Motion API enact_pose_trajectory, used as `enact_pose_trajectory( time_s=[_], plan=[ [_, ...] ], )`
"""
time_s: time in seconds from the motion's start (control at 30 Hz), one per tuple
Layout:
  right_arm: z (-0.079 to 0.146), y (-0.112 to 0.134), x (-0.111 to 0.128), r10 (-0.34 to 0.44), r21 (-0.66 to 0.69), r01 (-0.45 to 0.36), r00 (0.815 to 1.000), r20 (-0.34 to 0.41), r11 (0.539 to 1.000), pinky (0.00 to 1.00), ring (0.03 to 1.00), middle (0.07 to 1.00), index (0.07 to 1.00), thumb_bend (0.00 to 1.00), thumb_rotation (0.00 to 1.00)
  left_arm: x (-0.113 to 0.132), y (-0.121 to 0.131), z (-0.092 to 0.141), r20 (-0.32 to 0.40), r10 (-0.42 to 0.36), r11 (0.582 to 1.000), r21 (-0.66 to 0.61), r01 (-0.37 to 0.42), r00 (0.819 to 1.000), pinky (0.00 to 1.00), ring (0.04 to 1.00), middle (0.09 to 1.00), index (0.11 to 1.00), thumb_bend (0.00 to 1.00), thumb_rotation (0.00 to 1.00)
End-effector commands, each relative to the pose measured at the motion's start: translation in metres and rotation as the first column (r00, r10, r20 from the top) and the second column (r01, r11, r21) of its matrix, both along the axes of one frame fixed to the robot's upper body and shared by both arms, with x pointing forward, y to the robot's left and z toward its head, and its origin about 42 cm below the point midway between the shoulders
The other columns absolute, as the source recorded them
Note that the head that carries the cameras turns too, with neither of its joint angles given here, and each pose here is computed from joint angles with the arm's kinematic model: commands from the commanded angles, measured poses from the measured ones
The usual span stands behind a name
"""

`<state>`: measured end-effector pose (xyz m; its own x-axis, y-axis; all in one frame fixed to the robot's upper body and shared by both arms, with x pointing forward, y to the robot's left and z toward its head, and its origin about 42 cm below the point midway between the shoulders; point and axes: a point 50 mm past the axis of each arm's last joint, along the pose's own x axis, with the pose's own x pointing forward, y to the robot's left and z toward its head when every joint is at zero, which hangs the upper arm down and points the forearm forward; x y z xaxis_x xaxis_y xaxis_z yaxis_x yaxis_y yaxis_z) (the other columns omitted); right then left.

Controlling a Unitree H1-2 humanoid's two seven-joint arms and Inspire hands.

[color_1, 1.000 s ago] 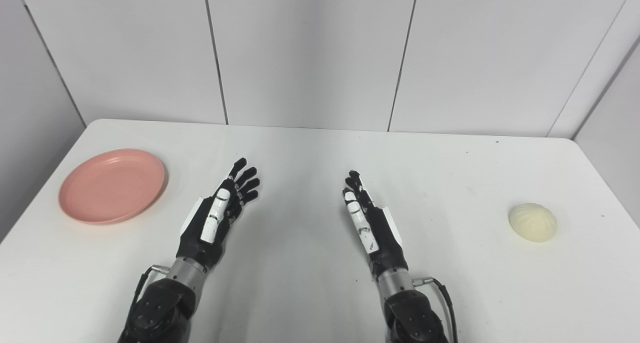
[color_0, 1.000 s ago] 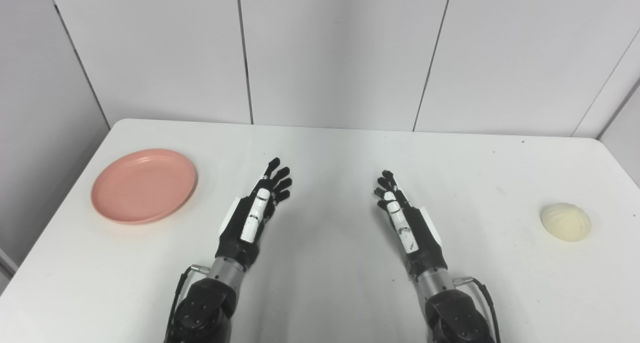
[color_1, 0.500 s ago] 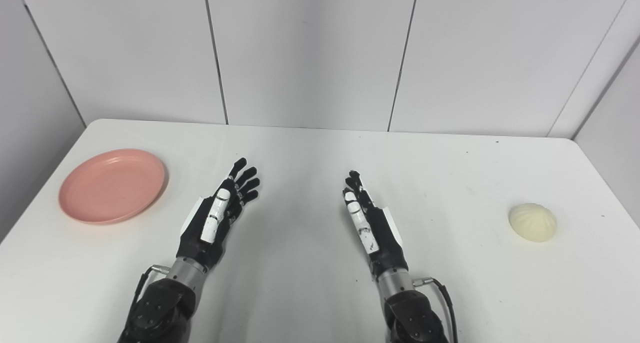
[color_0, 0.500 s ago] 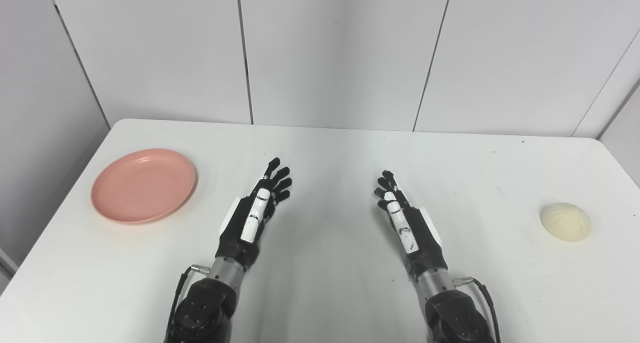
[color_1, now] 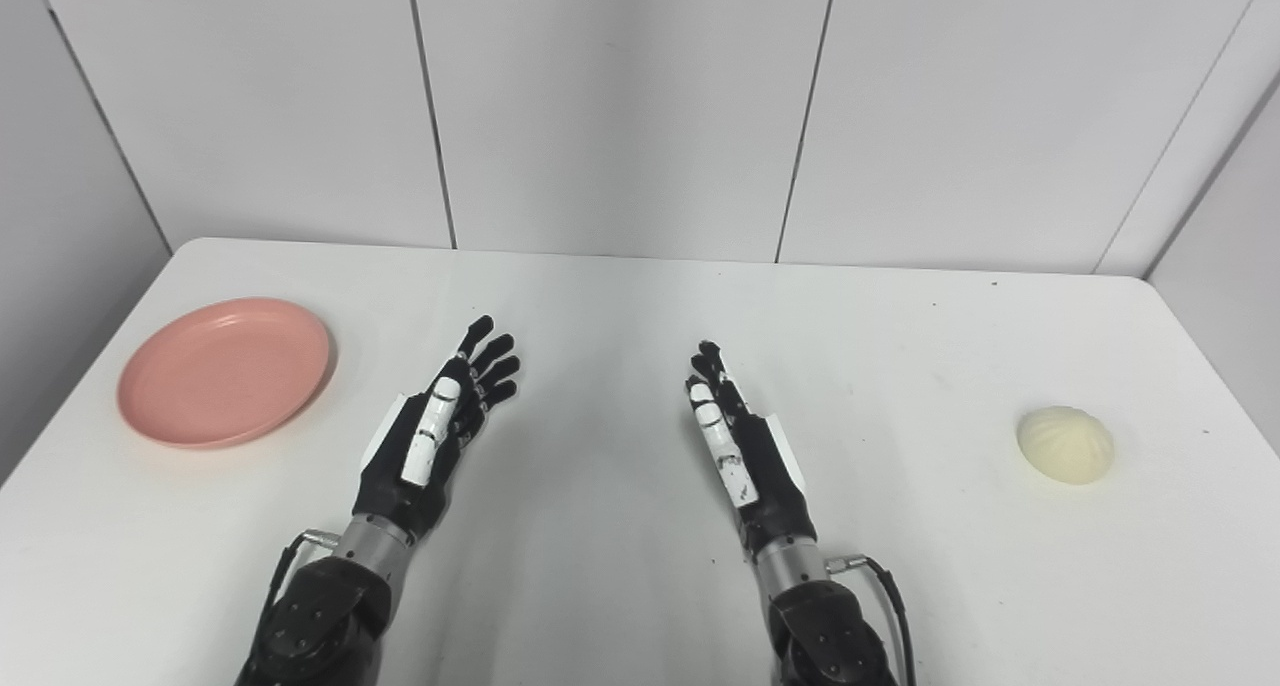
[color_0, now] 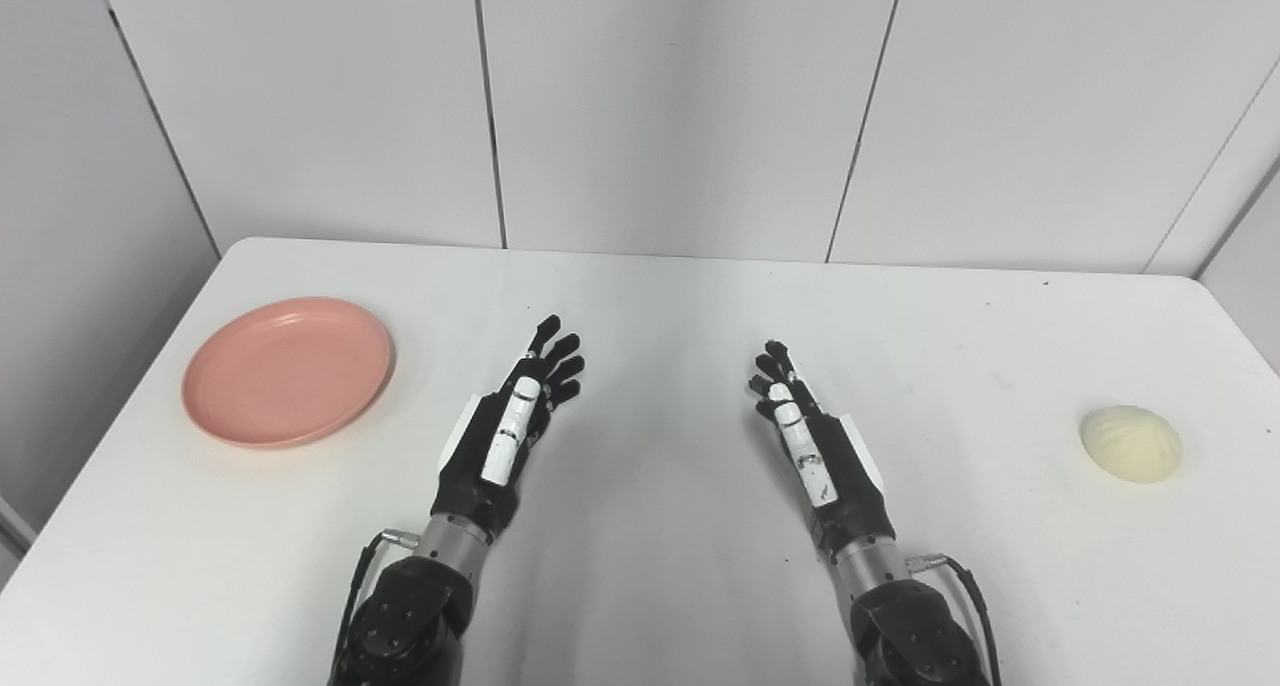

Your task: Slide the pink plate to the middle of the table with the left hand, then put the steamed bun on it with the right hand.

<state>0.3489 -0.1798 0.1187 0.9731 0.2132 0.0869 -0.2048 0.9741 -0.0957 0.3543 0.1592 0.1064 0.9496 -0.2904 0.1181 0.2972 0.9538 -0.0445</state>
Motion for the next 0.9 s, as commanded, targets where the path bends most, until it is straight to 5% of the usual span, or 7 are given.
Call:
enact_pose_trajectory(
  time_s=[0.0,0.87],
  plan=[
    [-0.026,0.001,-0.016,-0.005,0.012,0.006,0.997,-0.078,1.0,0.95,0.936,0.962,0.979,0.2,1.0,-0.047,0.012,-0.069,-0.23,0.027,1.0,0.011,-0.025,0.973,0.92,0.931,0.949,0.959,0.47,1.0],
    [-0.032,-0.03,-0.01,0.01,0.052,-0.007,0.998,-0.067,0.999,0.99,0.955,0.973,0.982,0.28,1.0,-0.036,-0.024,-0.075,-0.217,0.005,1.0,0.016,-0.002,0.976,0.96,0.965,0.981,0.991,0.44,1.0]
  ],
)
